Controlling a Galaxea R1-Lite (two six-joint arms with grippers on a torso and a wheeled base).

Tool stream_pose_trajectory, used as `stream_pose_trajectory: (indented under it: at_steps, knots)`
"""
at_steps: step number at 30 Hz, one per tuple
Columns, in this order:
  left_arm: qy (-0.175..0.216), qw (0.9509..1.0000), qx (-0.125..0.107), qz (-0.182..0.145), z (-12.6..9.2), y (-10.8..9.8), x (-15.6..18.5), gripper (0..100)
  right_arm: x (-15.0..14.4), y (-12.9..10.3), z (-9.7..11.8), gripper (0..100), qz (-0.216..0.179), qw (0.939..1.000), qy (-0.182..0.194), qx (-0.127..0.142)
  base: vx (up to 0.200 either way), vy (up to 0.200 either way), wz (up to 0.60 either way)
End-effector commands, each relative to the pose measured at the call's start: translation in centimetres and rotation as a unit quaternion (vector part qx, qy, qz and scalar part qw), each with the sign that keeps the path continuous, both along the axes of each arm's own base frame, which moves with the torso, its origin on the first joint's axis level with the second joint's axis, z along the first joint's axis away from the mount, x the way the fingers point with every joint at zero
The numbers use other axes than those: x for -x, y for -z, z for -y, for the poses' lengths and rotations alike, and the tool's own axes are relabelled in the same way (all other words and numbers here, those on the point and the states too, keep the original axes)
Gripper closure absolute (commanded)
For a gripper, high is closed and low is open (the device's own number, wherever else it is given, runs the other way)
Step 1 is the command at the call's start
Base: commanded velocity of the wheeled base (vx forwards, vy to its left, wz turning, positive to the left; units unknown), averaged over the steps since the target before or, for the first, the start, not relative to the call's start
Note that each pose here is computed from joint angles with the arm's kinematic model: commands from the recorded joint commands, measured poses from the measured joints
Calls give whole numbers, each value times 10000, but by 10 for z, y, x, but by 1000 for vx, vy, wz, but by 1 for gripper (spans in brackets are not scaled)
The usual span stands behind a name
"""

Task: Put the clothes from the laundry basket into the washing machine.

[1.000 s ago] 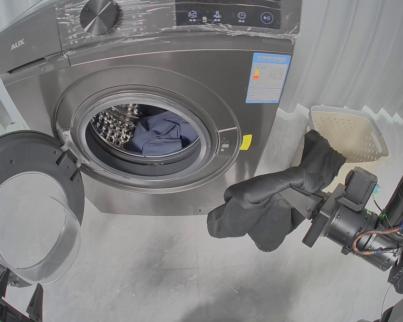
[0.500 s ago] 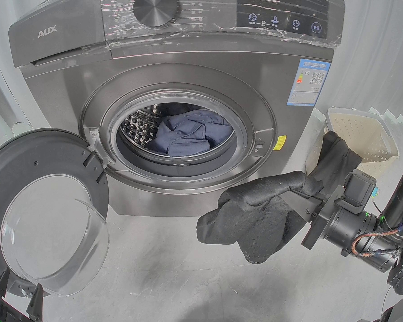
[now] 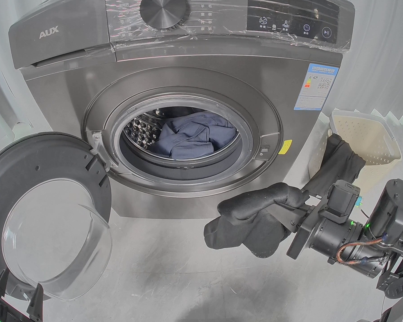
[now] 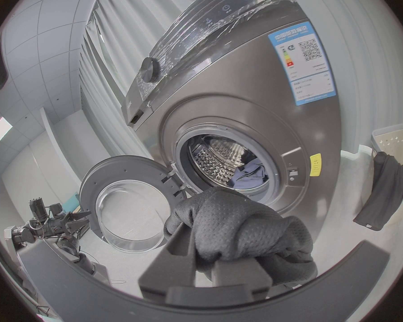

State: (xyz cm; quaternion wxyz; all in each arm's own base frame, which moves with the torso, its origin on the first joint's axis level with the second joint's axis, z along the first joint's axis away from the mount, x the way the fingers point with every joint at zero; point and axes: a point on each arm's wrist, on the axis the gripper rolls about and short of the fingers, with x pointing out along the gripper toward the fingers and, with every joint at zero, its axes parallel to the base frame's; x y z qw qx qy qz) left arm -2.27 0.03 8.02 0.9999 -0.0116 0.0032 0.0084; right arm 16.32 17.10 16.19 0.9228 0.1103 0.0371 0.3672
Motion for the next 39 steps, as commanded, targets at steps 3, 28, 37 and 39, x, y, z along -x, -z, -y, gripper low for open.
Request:
stream_pose_trajectory:
  at_steps: [3, 28, 37, 39]
  knots:
    - [8, 9999, -162, 0, 0, 5, 0, 0, 3, 0, -17, 100, 227, 9991, -284, -215, 0, 0, 0]
    - [2795, 9594, -176, -338, 12, -92, -59, 0, -13, -15, -49, 100, 685, 9937, -368, -813, 0, 0, 0]
    - [3544, 9308, -85, -897, 29, -88, -112, 0, -22, -20, -61, 100, 842, 9907, -361, -1010, 0, 0, 0]
    - [3592, 9284, -74, -952, 31, -86, -117, 0, -23, -21, -62, 100, 846, 9906, -353, -1017, 0, 0, 0]
